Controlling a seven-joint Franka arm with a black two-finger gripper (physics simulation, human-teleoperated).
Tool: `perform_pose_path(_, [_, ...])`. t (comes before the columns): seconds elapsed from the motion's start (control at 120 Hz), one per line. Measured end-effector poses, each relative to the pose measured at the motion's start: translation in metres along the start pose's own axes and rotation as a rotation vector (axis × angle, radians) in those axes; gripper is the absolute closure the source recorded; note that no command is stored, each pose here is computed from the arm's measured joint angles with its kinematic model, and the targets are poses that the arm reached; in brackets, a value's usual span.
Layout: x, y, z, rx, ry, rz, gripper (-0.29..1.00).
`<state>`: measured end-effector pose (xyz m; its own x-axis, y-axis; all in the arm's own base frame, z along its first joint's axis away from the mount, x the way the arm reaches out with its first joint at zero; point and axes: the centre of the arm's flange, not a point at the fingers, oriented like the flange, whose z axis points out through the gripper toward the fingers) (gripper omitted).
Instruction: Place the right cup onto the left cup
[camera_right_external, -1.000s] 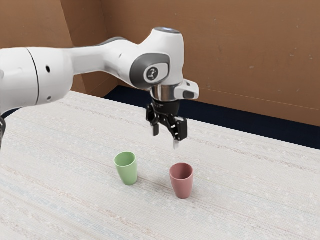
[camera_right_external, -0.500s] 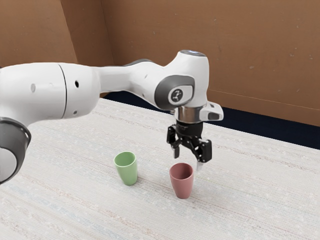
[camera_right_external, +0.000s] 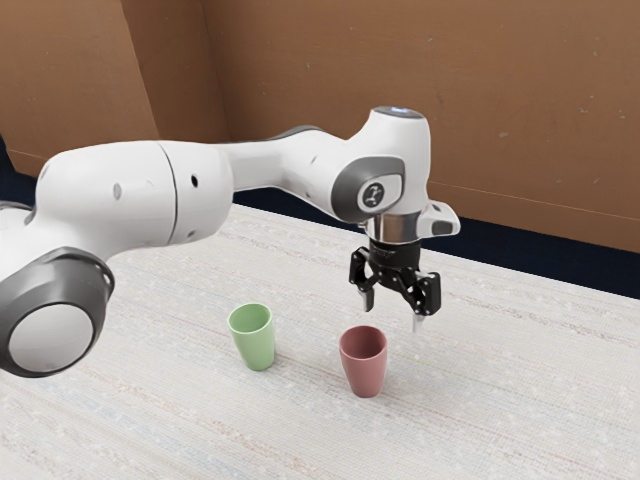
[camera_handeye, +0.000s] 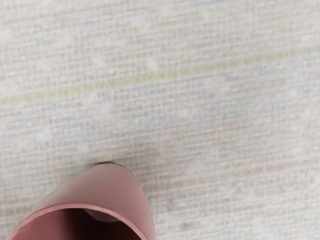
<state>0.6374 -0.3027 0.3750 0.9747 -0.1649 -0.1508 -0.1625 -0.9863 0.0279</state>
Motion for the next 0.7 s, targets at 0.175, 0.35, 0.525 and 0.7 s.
perform_pose_path(0.175, [-0.021, -0.002, 0.008, 0.005, -0.014, -0.015, 0.0])
perform_pose_path(0.35, [-0.033, -0.002, 0.018, 0.002, 0.003, -0.03, 0.0])
perform_pose_path(0.525, [-0.028, 0.009, 0.032, -0.003, 0.022, -0.031, 0.0])
perform_pose_path(0.7, [-0.021, 0.01, 0.052, -0.003, 0.01, -0.048, 0.0])
